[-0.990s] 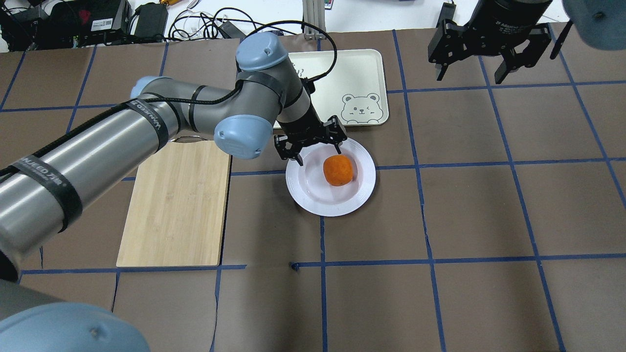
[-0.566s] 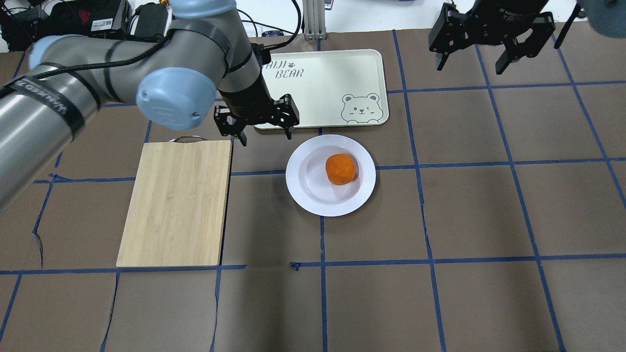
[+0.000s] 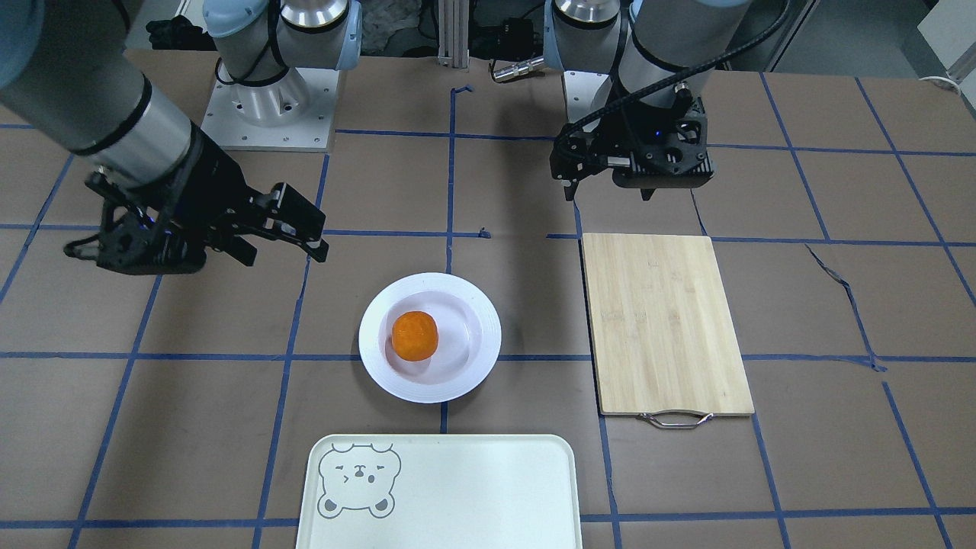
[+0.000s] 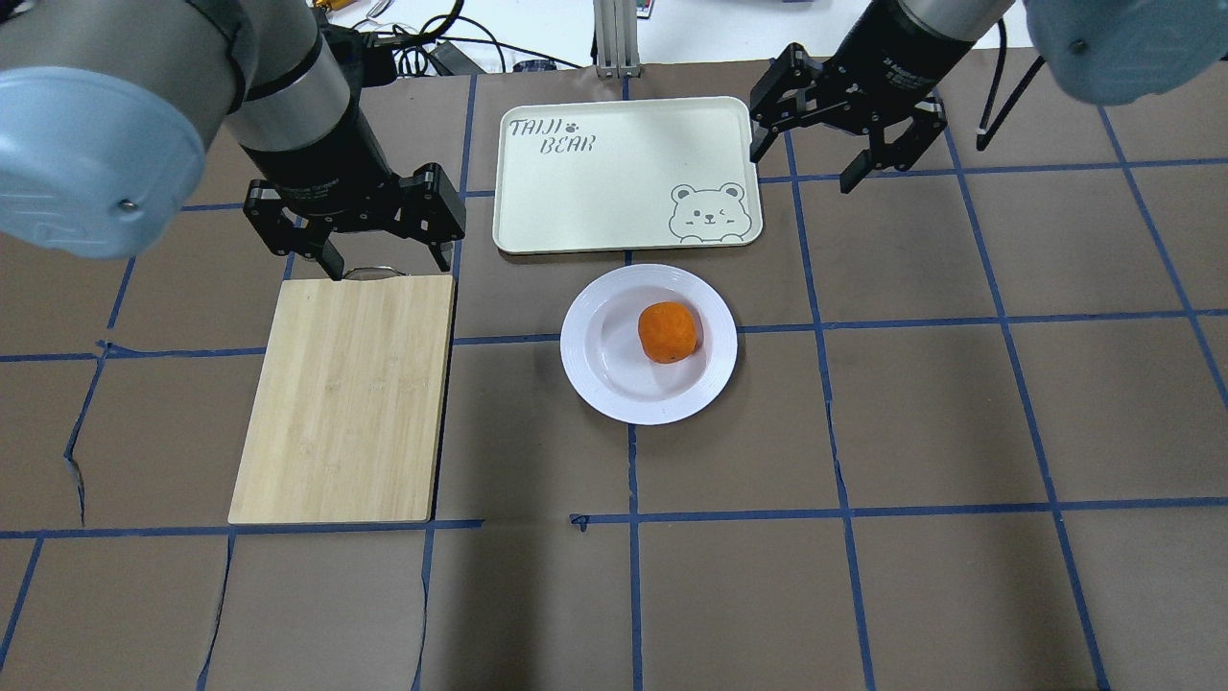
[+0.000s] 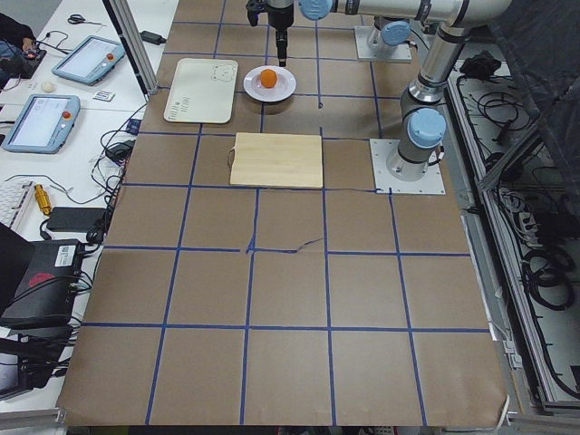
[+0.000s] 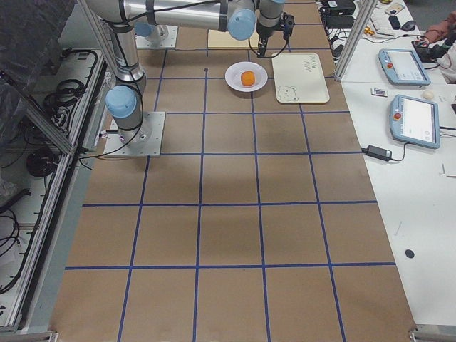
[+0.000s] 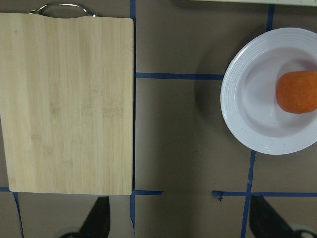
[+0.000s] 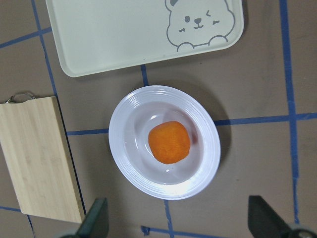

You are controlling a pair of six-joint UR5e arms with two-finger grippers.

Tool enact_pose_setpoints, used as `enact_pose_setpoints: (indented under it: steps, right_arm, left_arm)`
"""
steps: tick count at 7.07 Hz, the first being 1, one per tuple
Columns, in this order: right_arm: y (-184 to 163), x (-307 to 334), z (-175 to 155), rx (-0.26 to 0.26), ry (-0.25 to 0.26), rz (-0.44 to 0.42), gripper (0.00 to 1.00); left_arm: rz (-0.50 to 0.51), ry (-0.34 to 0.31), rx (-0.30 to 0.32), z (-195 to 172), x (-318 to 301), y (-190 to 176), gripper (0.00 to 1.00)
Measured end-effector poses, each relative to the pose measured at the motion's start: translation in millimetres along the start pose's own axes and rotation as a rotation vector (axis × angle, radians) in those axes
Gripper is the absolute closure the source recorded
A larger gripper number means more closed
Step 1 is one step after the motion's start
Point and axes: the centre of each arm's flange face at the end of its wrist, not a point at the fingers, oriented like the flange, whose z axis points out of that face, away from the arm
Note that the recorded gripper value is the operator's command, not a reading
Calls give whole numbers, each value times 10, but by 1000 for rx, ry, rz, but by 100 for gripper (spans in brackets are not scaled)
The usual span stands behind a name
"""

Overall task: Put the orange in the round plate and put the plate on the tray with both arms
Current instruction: 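Open the left gripper and lift away while the right arm moves toward the plate, then move the right gripper down to the plate rim nearest it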

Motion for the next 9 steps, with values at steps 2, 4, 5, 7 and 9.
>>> enact_pose_setpoints:
  steps: [2,4,5,7,9]
  right_arm:
    - [-123,738,641,57,-197,59,0]
    - [195,1159,1294,75,-299,69,0]
    - [329,1270,1557,61,-329,61,0]
    - [450,1395,1897,35,-377,44,0]
    - [499,1482,2154,31,-425,9,2]
  left_arm:
    - [-10,0,43,-109,-104,-19,0]
    - [-9,4,80,-143,-102,-43,0]
    - [-11,7,102,-151,-97,-66,0]
    - [-15,14,126,-146,-93,-100,0]
    - [-17,18,130,-149,-107,-117,0]
